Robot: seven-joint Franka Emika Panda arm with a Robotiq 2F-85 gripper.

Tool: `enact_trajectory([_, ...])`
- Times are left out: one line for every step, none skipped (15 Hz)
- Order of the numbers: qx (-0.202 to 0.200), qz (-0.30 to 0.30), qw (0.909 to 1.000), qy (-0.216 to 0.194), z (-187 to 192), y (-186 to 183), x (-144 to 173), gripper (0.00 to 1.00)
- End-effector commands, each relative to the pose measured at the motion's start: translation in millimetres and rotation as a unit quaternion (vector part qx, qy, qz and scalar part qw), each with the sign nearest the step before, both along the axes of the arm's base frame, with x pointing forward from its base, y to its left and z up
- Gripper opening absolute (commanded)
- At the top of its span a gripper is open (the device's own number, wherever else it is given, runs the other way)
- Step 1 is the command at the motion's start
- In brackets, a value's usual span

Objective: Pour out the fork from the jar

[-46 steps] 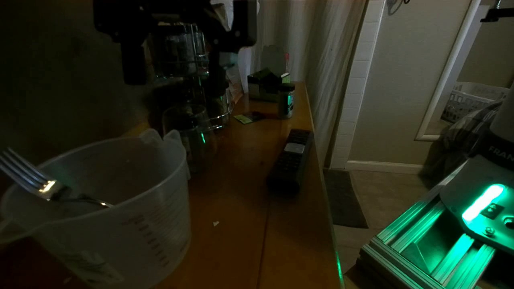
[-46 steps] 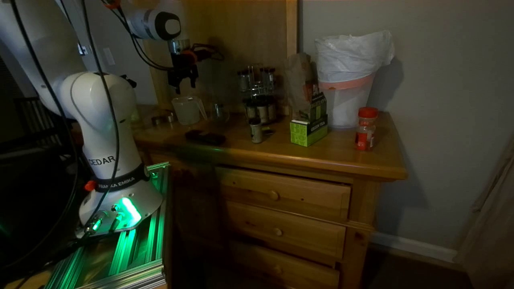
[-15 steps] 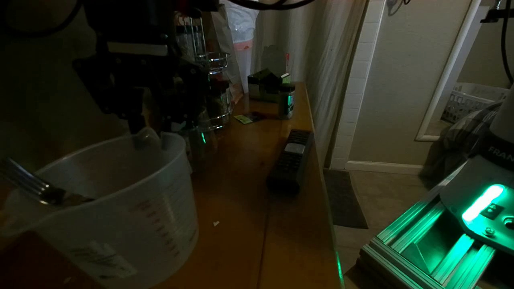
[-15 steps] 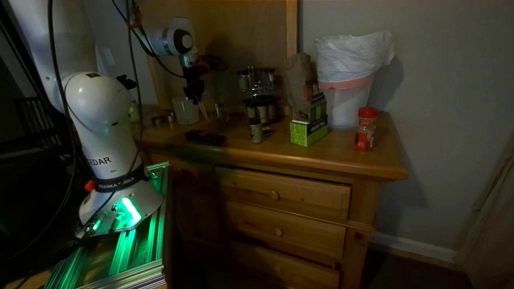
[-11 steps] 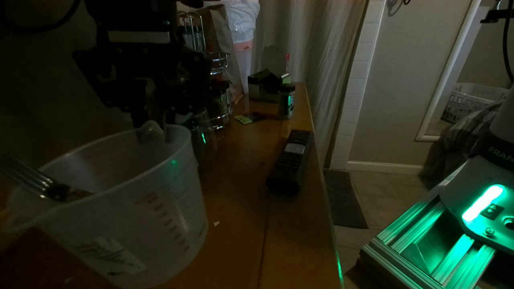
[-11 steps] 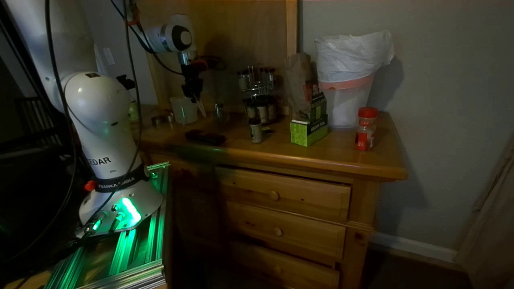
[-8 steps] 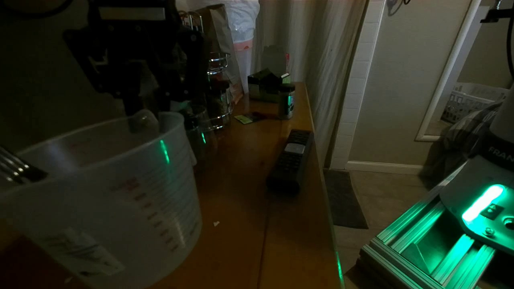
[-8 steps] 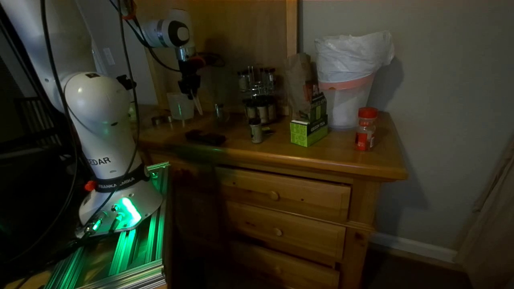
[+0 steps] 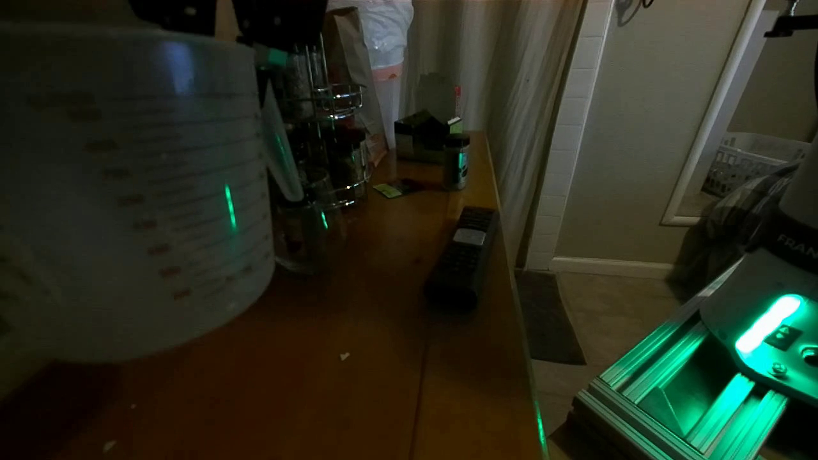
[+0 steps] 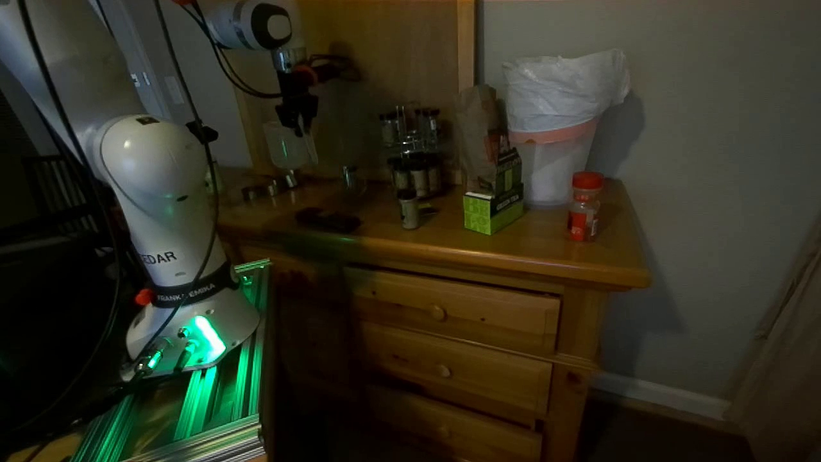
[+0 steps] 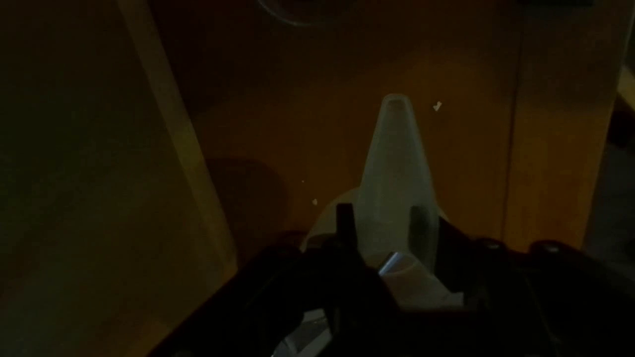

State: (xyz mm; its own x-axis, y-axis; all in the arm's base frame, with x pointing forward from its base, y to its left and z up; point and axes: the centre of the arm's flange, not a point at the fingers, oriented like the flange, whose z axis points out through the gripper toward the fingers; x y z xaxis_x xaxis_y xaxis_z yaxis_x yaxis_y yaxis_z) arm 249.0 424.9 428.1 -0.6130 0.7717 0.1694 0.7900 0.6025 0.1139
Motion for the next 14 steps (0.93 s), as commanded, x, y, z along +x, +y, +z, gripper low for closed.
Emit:
enact_trajectory([0.017, -0.061, 0.9975, -0.031, 47, -40, -29, 0.1])
enact_trajectory([0.012, -0.073, 0.9967, -0.035, 57, -47, -37, 0.1])
enact_trajectory([0.003, -0.086, 0.9955, -0.041, 66, -53, -44, 0.1])
enact_trajectory([-0.005, -0.102, 0.9938, -0.046, 76, -59, -52, 0.1])
enact_trajectory([-0.023, -0.119, 0.9913, -0.051, 85, -65, -59, 0.1])
enact_trajectory([-0.051, -0.141, 0.9869, -0.058, 91, -72, -66, 0.1])
enact_trajectory([-0.071, -0.159, 0.9826, -0.065, 97, -79, -70, 0.1])
enact_trajectory([-0.101, -0.17, 0.9778, -0.07, 99, -85, -73, 0.1])
enact_trajectory([-0.128, -0.181, 0.972, -0.077, 102, -90, -75, 0.1])
enact_trajectory([-0.155, -0.194, 0.965, -0.085, 102, -95, -74, 0.1])
enact_trajectory([-0.182, -0.204, 0.9578, -0.089, 100, -97, -73, 0.1])
enact_trajectory([-0.208, -0.213, 0.9499, -0.094, 99, -98, -72, 0.1])
enact_trajectory([-0.233, -0.221, 0.9416, -0.101, 96, -97, -68, 0.1])
enact_trajectory([-0.259, -0.227, 0.9329, -0.106, 93, -96, -64, 0.1])
